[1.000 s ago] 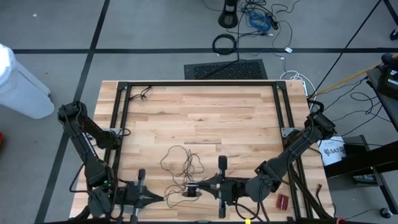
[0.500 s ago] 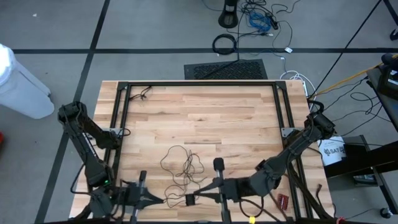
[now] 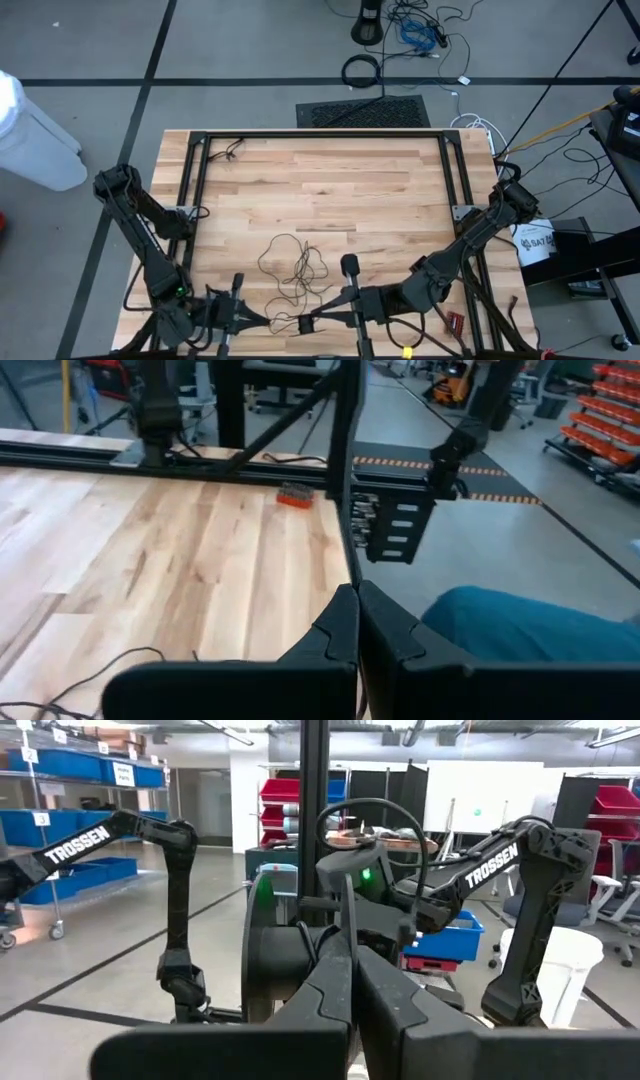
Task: Coil cords
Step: Coil the black wire onto the spool
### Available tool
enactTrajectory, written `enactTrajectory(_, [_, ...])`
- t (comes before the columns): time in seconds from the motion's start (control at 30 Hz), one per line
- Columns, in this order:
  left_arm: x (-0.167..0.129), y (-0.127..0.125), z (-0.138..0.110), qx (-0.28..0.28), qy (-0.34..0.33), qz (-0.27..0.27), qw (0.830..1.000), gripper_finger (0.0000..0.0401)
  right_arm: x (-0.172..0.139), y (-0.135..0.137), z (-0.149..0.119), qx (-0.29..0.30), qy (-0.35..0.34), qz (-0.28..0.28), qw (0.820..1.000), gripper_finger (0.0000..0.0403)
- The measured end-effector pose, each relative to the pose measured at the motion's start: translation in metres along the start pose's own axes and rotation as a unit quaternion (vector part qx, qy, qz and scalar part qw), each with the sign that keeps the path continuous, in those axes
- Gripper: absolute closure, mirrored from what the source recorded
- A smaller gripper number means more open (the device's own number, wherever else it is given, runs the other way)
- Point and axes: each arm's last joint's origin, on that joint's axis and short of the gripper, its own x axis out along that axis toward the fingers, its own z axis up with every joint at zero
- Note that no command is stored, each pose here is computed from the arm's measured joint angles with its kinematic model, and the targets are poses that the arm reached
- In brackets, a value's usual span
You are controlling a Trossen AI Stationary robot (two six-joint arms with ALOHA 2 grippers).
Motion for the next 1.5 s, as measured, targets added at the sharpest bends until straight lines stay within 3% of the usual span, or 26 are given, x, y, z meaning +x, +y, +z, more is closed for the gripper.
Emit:
enactTrajectory(0.27, [-0.01, -0.012, -0.005, 0.005, 0.021, -0.066, 0.998, 0.04, 0.001, -0.002, -0.007, -0.026, 0.034, -0.001, 0.999, 0.0403])
enactTrajectory(0.6, [-0.02, -0.022, -0.006, 0.038, 0.011, -0.093, 0.995, 0.04, 0.003, -0.013, -0.026, -0.073, 0.124, -0.014, 0.989, 0.0403])
enactTrajectory(0.8, [-0.02, -0.018, 0.0, 0.028, -0.014, -0.052, 0.998, 0.04, 0.008, -0.014, -0.045, -0.123, 0.162, -0.032, 0.979, 0.0403])
enactTrajectory(1.0, [-0.017, -0.015, 0.001, 0.021, -0.019, -0.041, 0.999, 0.04, 0.012, -0.014, -0.057, -0.19, 0.175, -0.095, 0.961, 0.0403])
enactTrajectory(1.27, [-0.009, -0.008, 0.006, 0.01, -0.03, -0.019, 0.999, 0.04, 0.017, -0.005, -0.08, -0.28, 0.201, -0.097, 0.934, 0.0403])
enactTrajectory(1.5, [-0.002, -0.004, 0.012, -0.009, -0.048, -0.009, 0.999, 0.04, 0.019, -0.006, -0.09, -0.311, 0.217, -0.16, 0.911, 0.0403])
